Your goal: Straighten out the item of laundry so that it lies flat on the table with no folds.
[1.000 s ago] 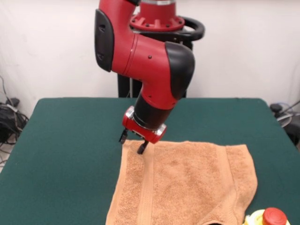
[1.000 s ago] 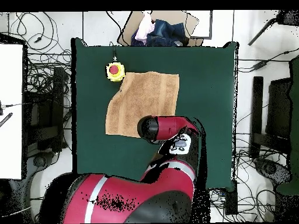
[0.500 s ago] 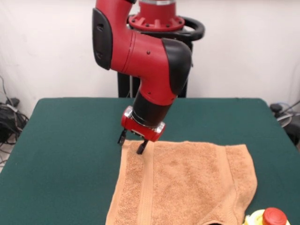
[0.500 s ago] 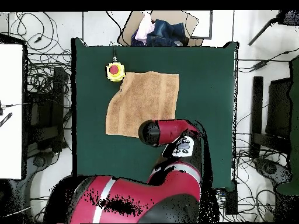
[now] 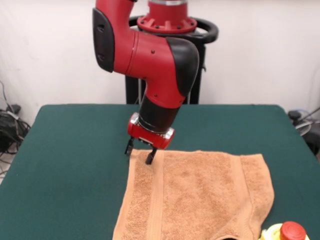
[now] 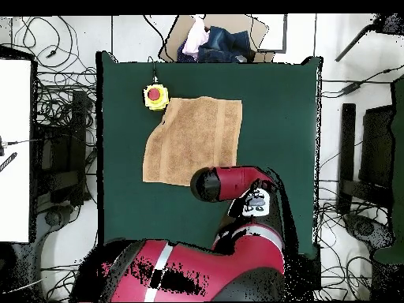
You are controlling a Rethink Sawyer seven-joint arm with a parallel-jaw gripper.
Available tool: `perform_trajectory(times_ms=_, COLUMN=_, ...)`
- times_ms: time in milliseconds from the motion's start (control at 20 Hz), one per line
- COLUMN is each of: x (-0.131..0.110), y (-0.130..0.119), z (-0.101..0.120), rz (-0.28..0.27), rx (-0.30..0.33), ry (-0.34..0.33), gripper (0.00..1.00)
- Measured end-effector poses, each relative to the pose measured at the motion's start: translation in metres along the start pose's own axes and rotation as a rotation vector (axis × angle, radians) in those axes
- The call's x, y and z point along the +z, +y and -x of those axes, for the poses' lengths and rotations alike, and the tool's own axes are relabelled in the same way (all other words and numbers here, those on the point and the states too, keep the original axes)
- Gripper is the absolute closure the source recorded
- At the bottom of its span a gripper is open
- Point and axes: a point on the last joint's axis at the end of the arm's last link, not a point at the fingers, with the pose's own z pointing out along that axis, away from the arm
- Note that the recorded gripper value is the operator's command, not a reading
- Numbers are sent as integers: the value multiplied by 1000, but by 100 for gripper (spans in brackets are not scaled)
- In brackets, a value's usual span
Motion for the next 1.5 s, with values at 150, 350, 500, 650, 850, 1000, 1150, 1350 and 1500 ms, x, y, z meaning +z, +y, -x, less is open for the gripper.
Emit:
perform_trajectory(times_ms=150, x=0, y=-1, z=-1, rz=6, rx=-7, ry=-12, gripper=0)
perform_trajectory(times_ms=350, x=0, y=-1, z=-1, rz=6, rx=-9, ry=-13, gripper=0)
perform_trajectory(times_ms=500, x=0, y=-1, z=-1, rz=6, rx=-9, ry=-13, gripper=0)
perform_trajectory(times_ms=650, x=0, y=-1, z=-1, rz=6, rx=-9, ry=-13, gripper=0)
perform_trajectory(times_ms=850, x=0, y=-1, z=-1, rz=6, rx=-9, ry=-13, gripper=0)
perform_trajectory(times_ms=1000, x=0, y=-1, z=-1, rz=5, rx=-9, ry=-13, gripper=0)
perform_trajectory(times_ms=1150, x=0, y=-1, z=-1, rz=5, rx=-9, ry=-13, gripper=0)
perform_trajectory(times_ms=1350, x=0, y=-1, z=-1, rz=5, rx=-11, ry=-14, gripper=0)
perform_trajectory(times_ms=1500, x=0, y=-1, z=-1, rz=6, rx=-13, ry=-15, gripper=0)
